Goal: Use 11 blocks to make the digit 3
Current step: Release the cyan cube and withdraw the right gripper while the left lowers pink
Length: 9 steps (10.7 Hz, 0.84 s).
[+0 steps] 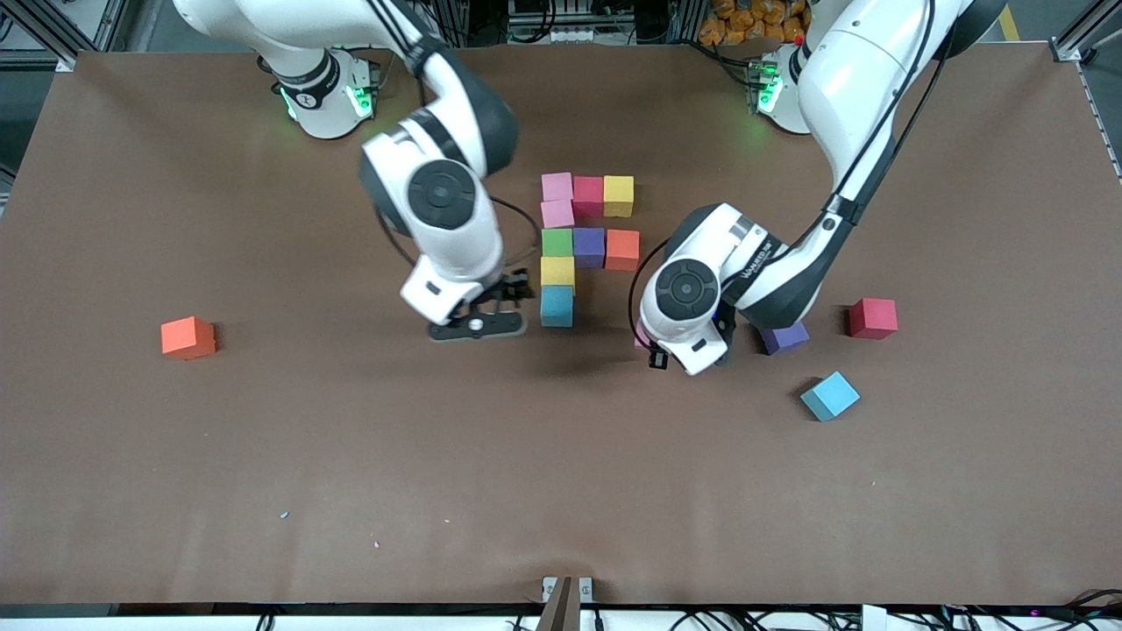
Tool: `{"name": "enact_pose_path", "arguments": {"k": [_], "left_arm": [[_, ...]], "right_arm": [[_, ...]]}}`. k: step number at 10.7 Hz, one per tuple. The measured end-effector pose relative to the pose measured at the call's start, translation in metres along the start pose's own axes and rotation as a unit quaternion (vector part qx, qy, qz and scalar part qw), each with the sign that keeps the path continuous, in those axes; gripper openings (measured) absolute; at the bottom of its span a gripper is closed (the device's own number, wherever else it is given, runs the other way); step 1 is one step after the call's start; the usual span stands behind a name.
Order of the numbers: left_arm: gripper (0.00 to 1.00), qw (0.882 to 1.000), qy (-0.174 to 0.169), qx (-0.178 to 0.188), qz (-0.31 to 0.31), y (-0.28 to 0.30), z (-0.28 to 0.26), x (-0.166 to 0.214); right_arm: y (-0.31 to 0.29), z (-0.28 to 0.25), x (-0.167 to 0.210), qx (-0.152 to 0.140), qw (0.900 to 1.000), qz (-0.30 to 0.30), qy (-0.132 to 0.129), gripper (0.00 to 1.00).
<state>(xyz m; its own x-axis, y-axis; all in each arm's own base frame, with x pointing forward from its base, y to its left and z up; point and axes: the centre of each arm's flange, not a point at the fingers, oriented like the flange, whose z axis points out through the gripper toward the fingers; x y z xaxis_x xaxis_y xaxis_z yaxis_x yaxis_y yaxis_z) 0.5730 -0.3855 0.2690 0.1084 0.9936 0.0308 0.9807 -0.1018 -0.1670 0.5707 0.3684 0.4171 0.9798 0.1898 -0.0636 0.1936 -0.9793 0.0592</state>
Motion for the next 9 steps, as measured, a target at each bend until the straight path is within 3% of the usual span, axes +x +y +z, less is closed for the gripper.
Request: {"name": "enact_pose_path", "arguments": {"k": [2,4,7,9], "left_arm": [[0.56,1.000,-0.010,-0.004,-0.023,-0.015,0.018,-0.013],[0.56,0.998,-0.028,-0.019,-0.052,-0.028,0.029,-0.031],[0.56,0.996,-0.028,-0.033,-0.077,-0.050,0.040,-0.062],[0.56,0.996,-0.017,-0.042,-0.082,-0.055,0.044,-0.068]], "right_arm": [[0.071,-0.041,0.003,-0.020,1.000,-0.022,0.010,1.00],[0.144,-0.084,0.000,-0.037,0.999,-0.006,0.032,1.00],[0.264,-0.122,-0.013,-0.040,0.998,-0.029,0.034,1.00],[0.338,-0.151,-0.042,-0.032,0.999,-0.023,0.029,1.00]]}}
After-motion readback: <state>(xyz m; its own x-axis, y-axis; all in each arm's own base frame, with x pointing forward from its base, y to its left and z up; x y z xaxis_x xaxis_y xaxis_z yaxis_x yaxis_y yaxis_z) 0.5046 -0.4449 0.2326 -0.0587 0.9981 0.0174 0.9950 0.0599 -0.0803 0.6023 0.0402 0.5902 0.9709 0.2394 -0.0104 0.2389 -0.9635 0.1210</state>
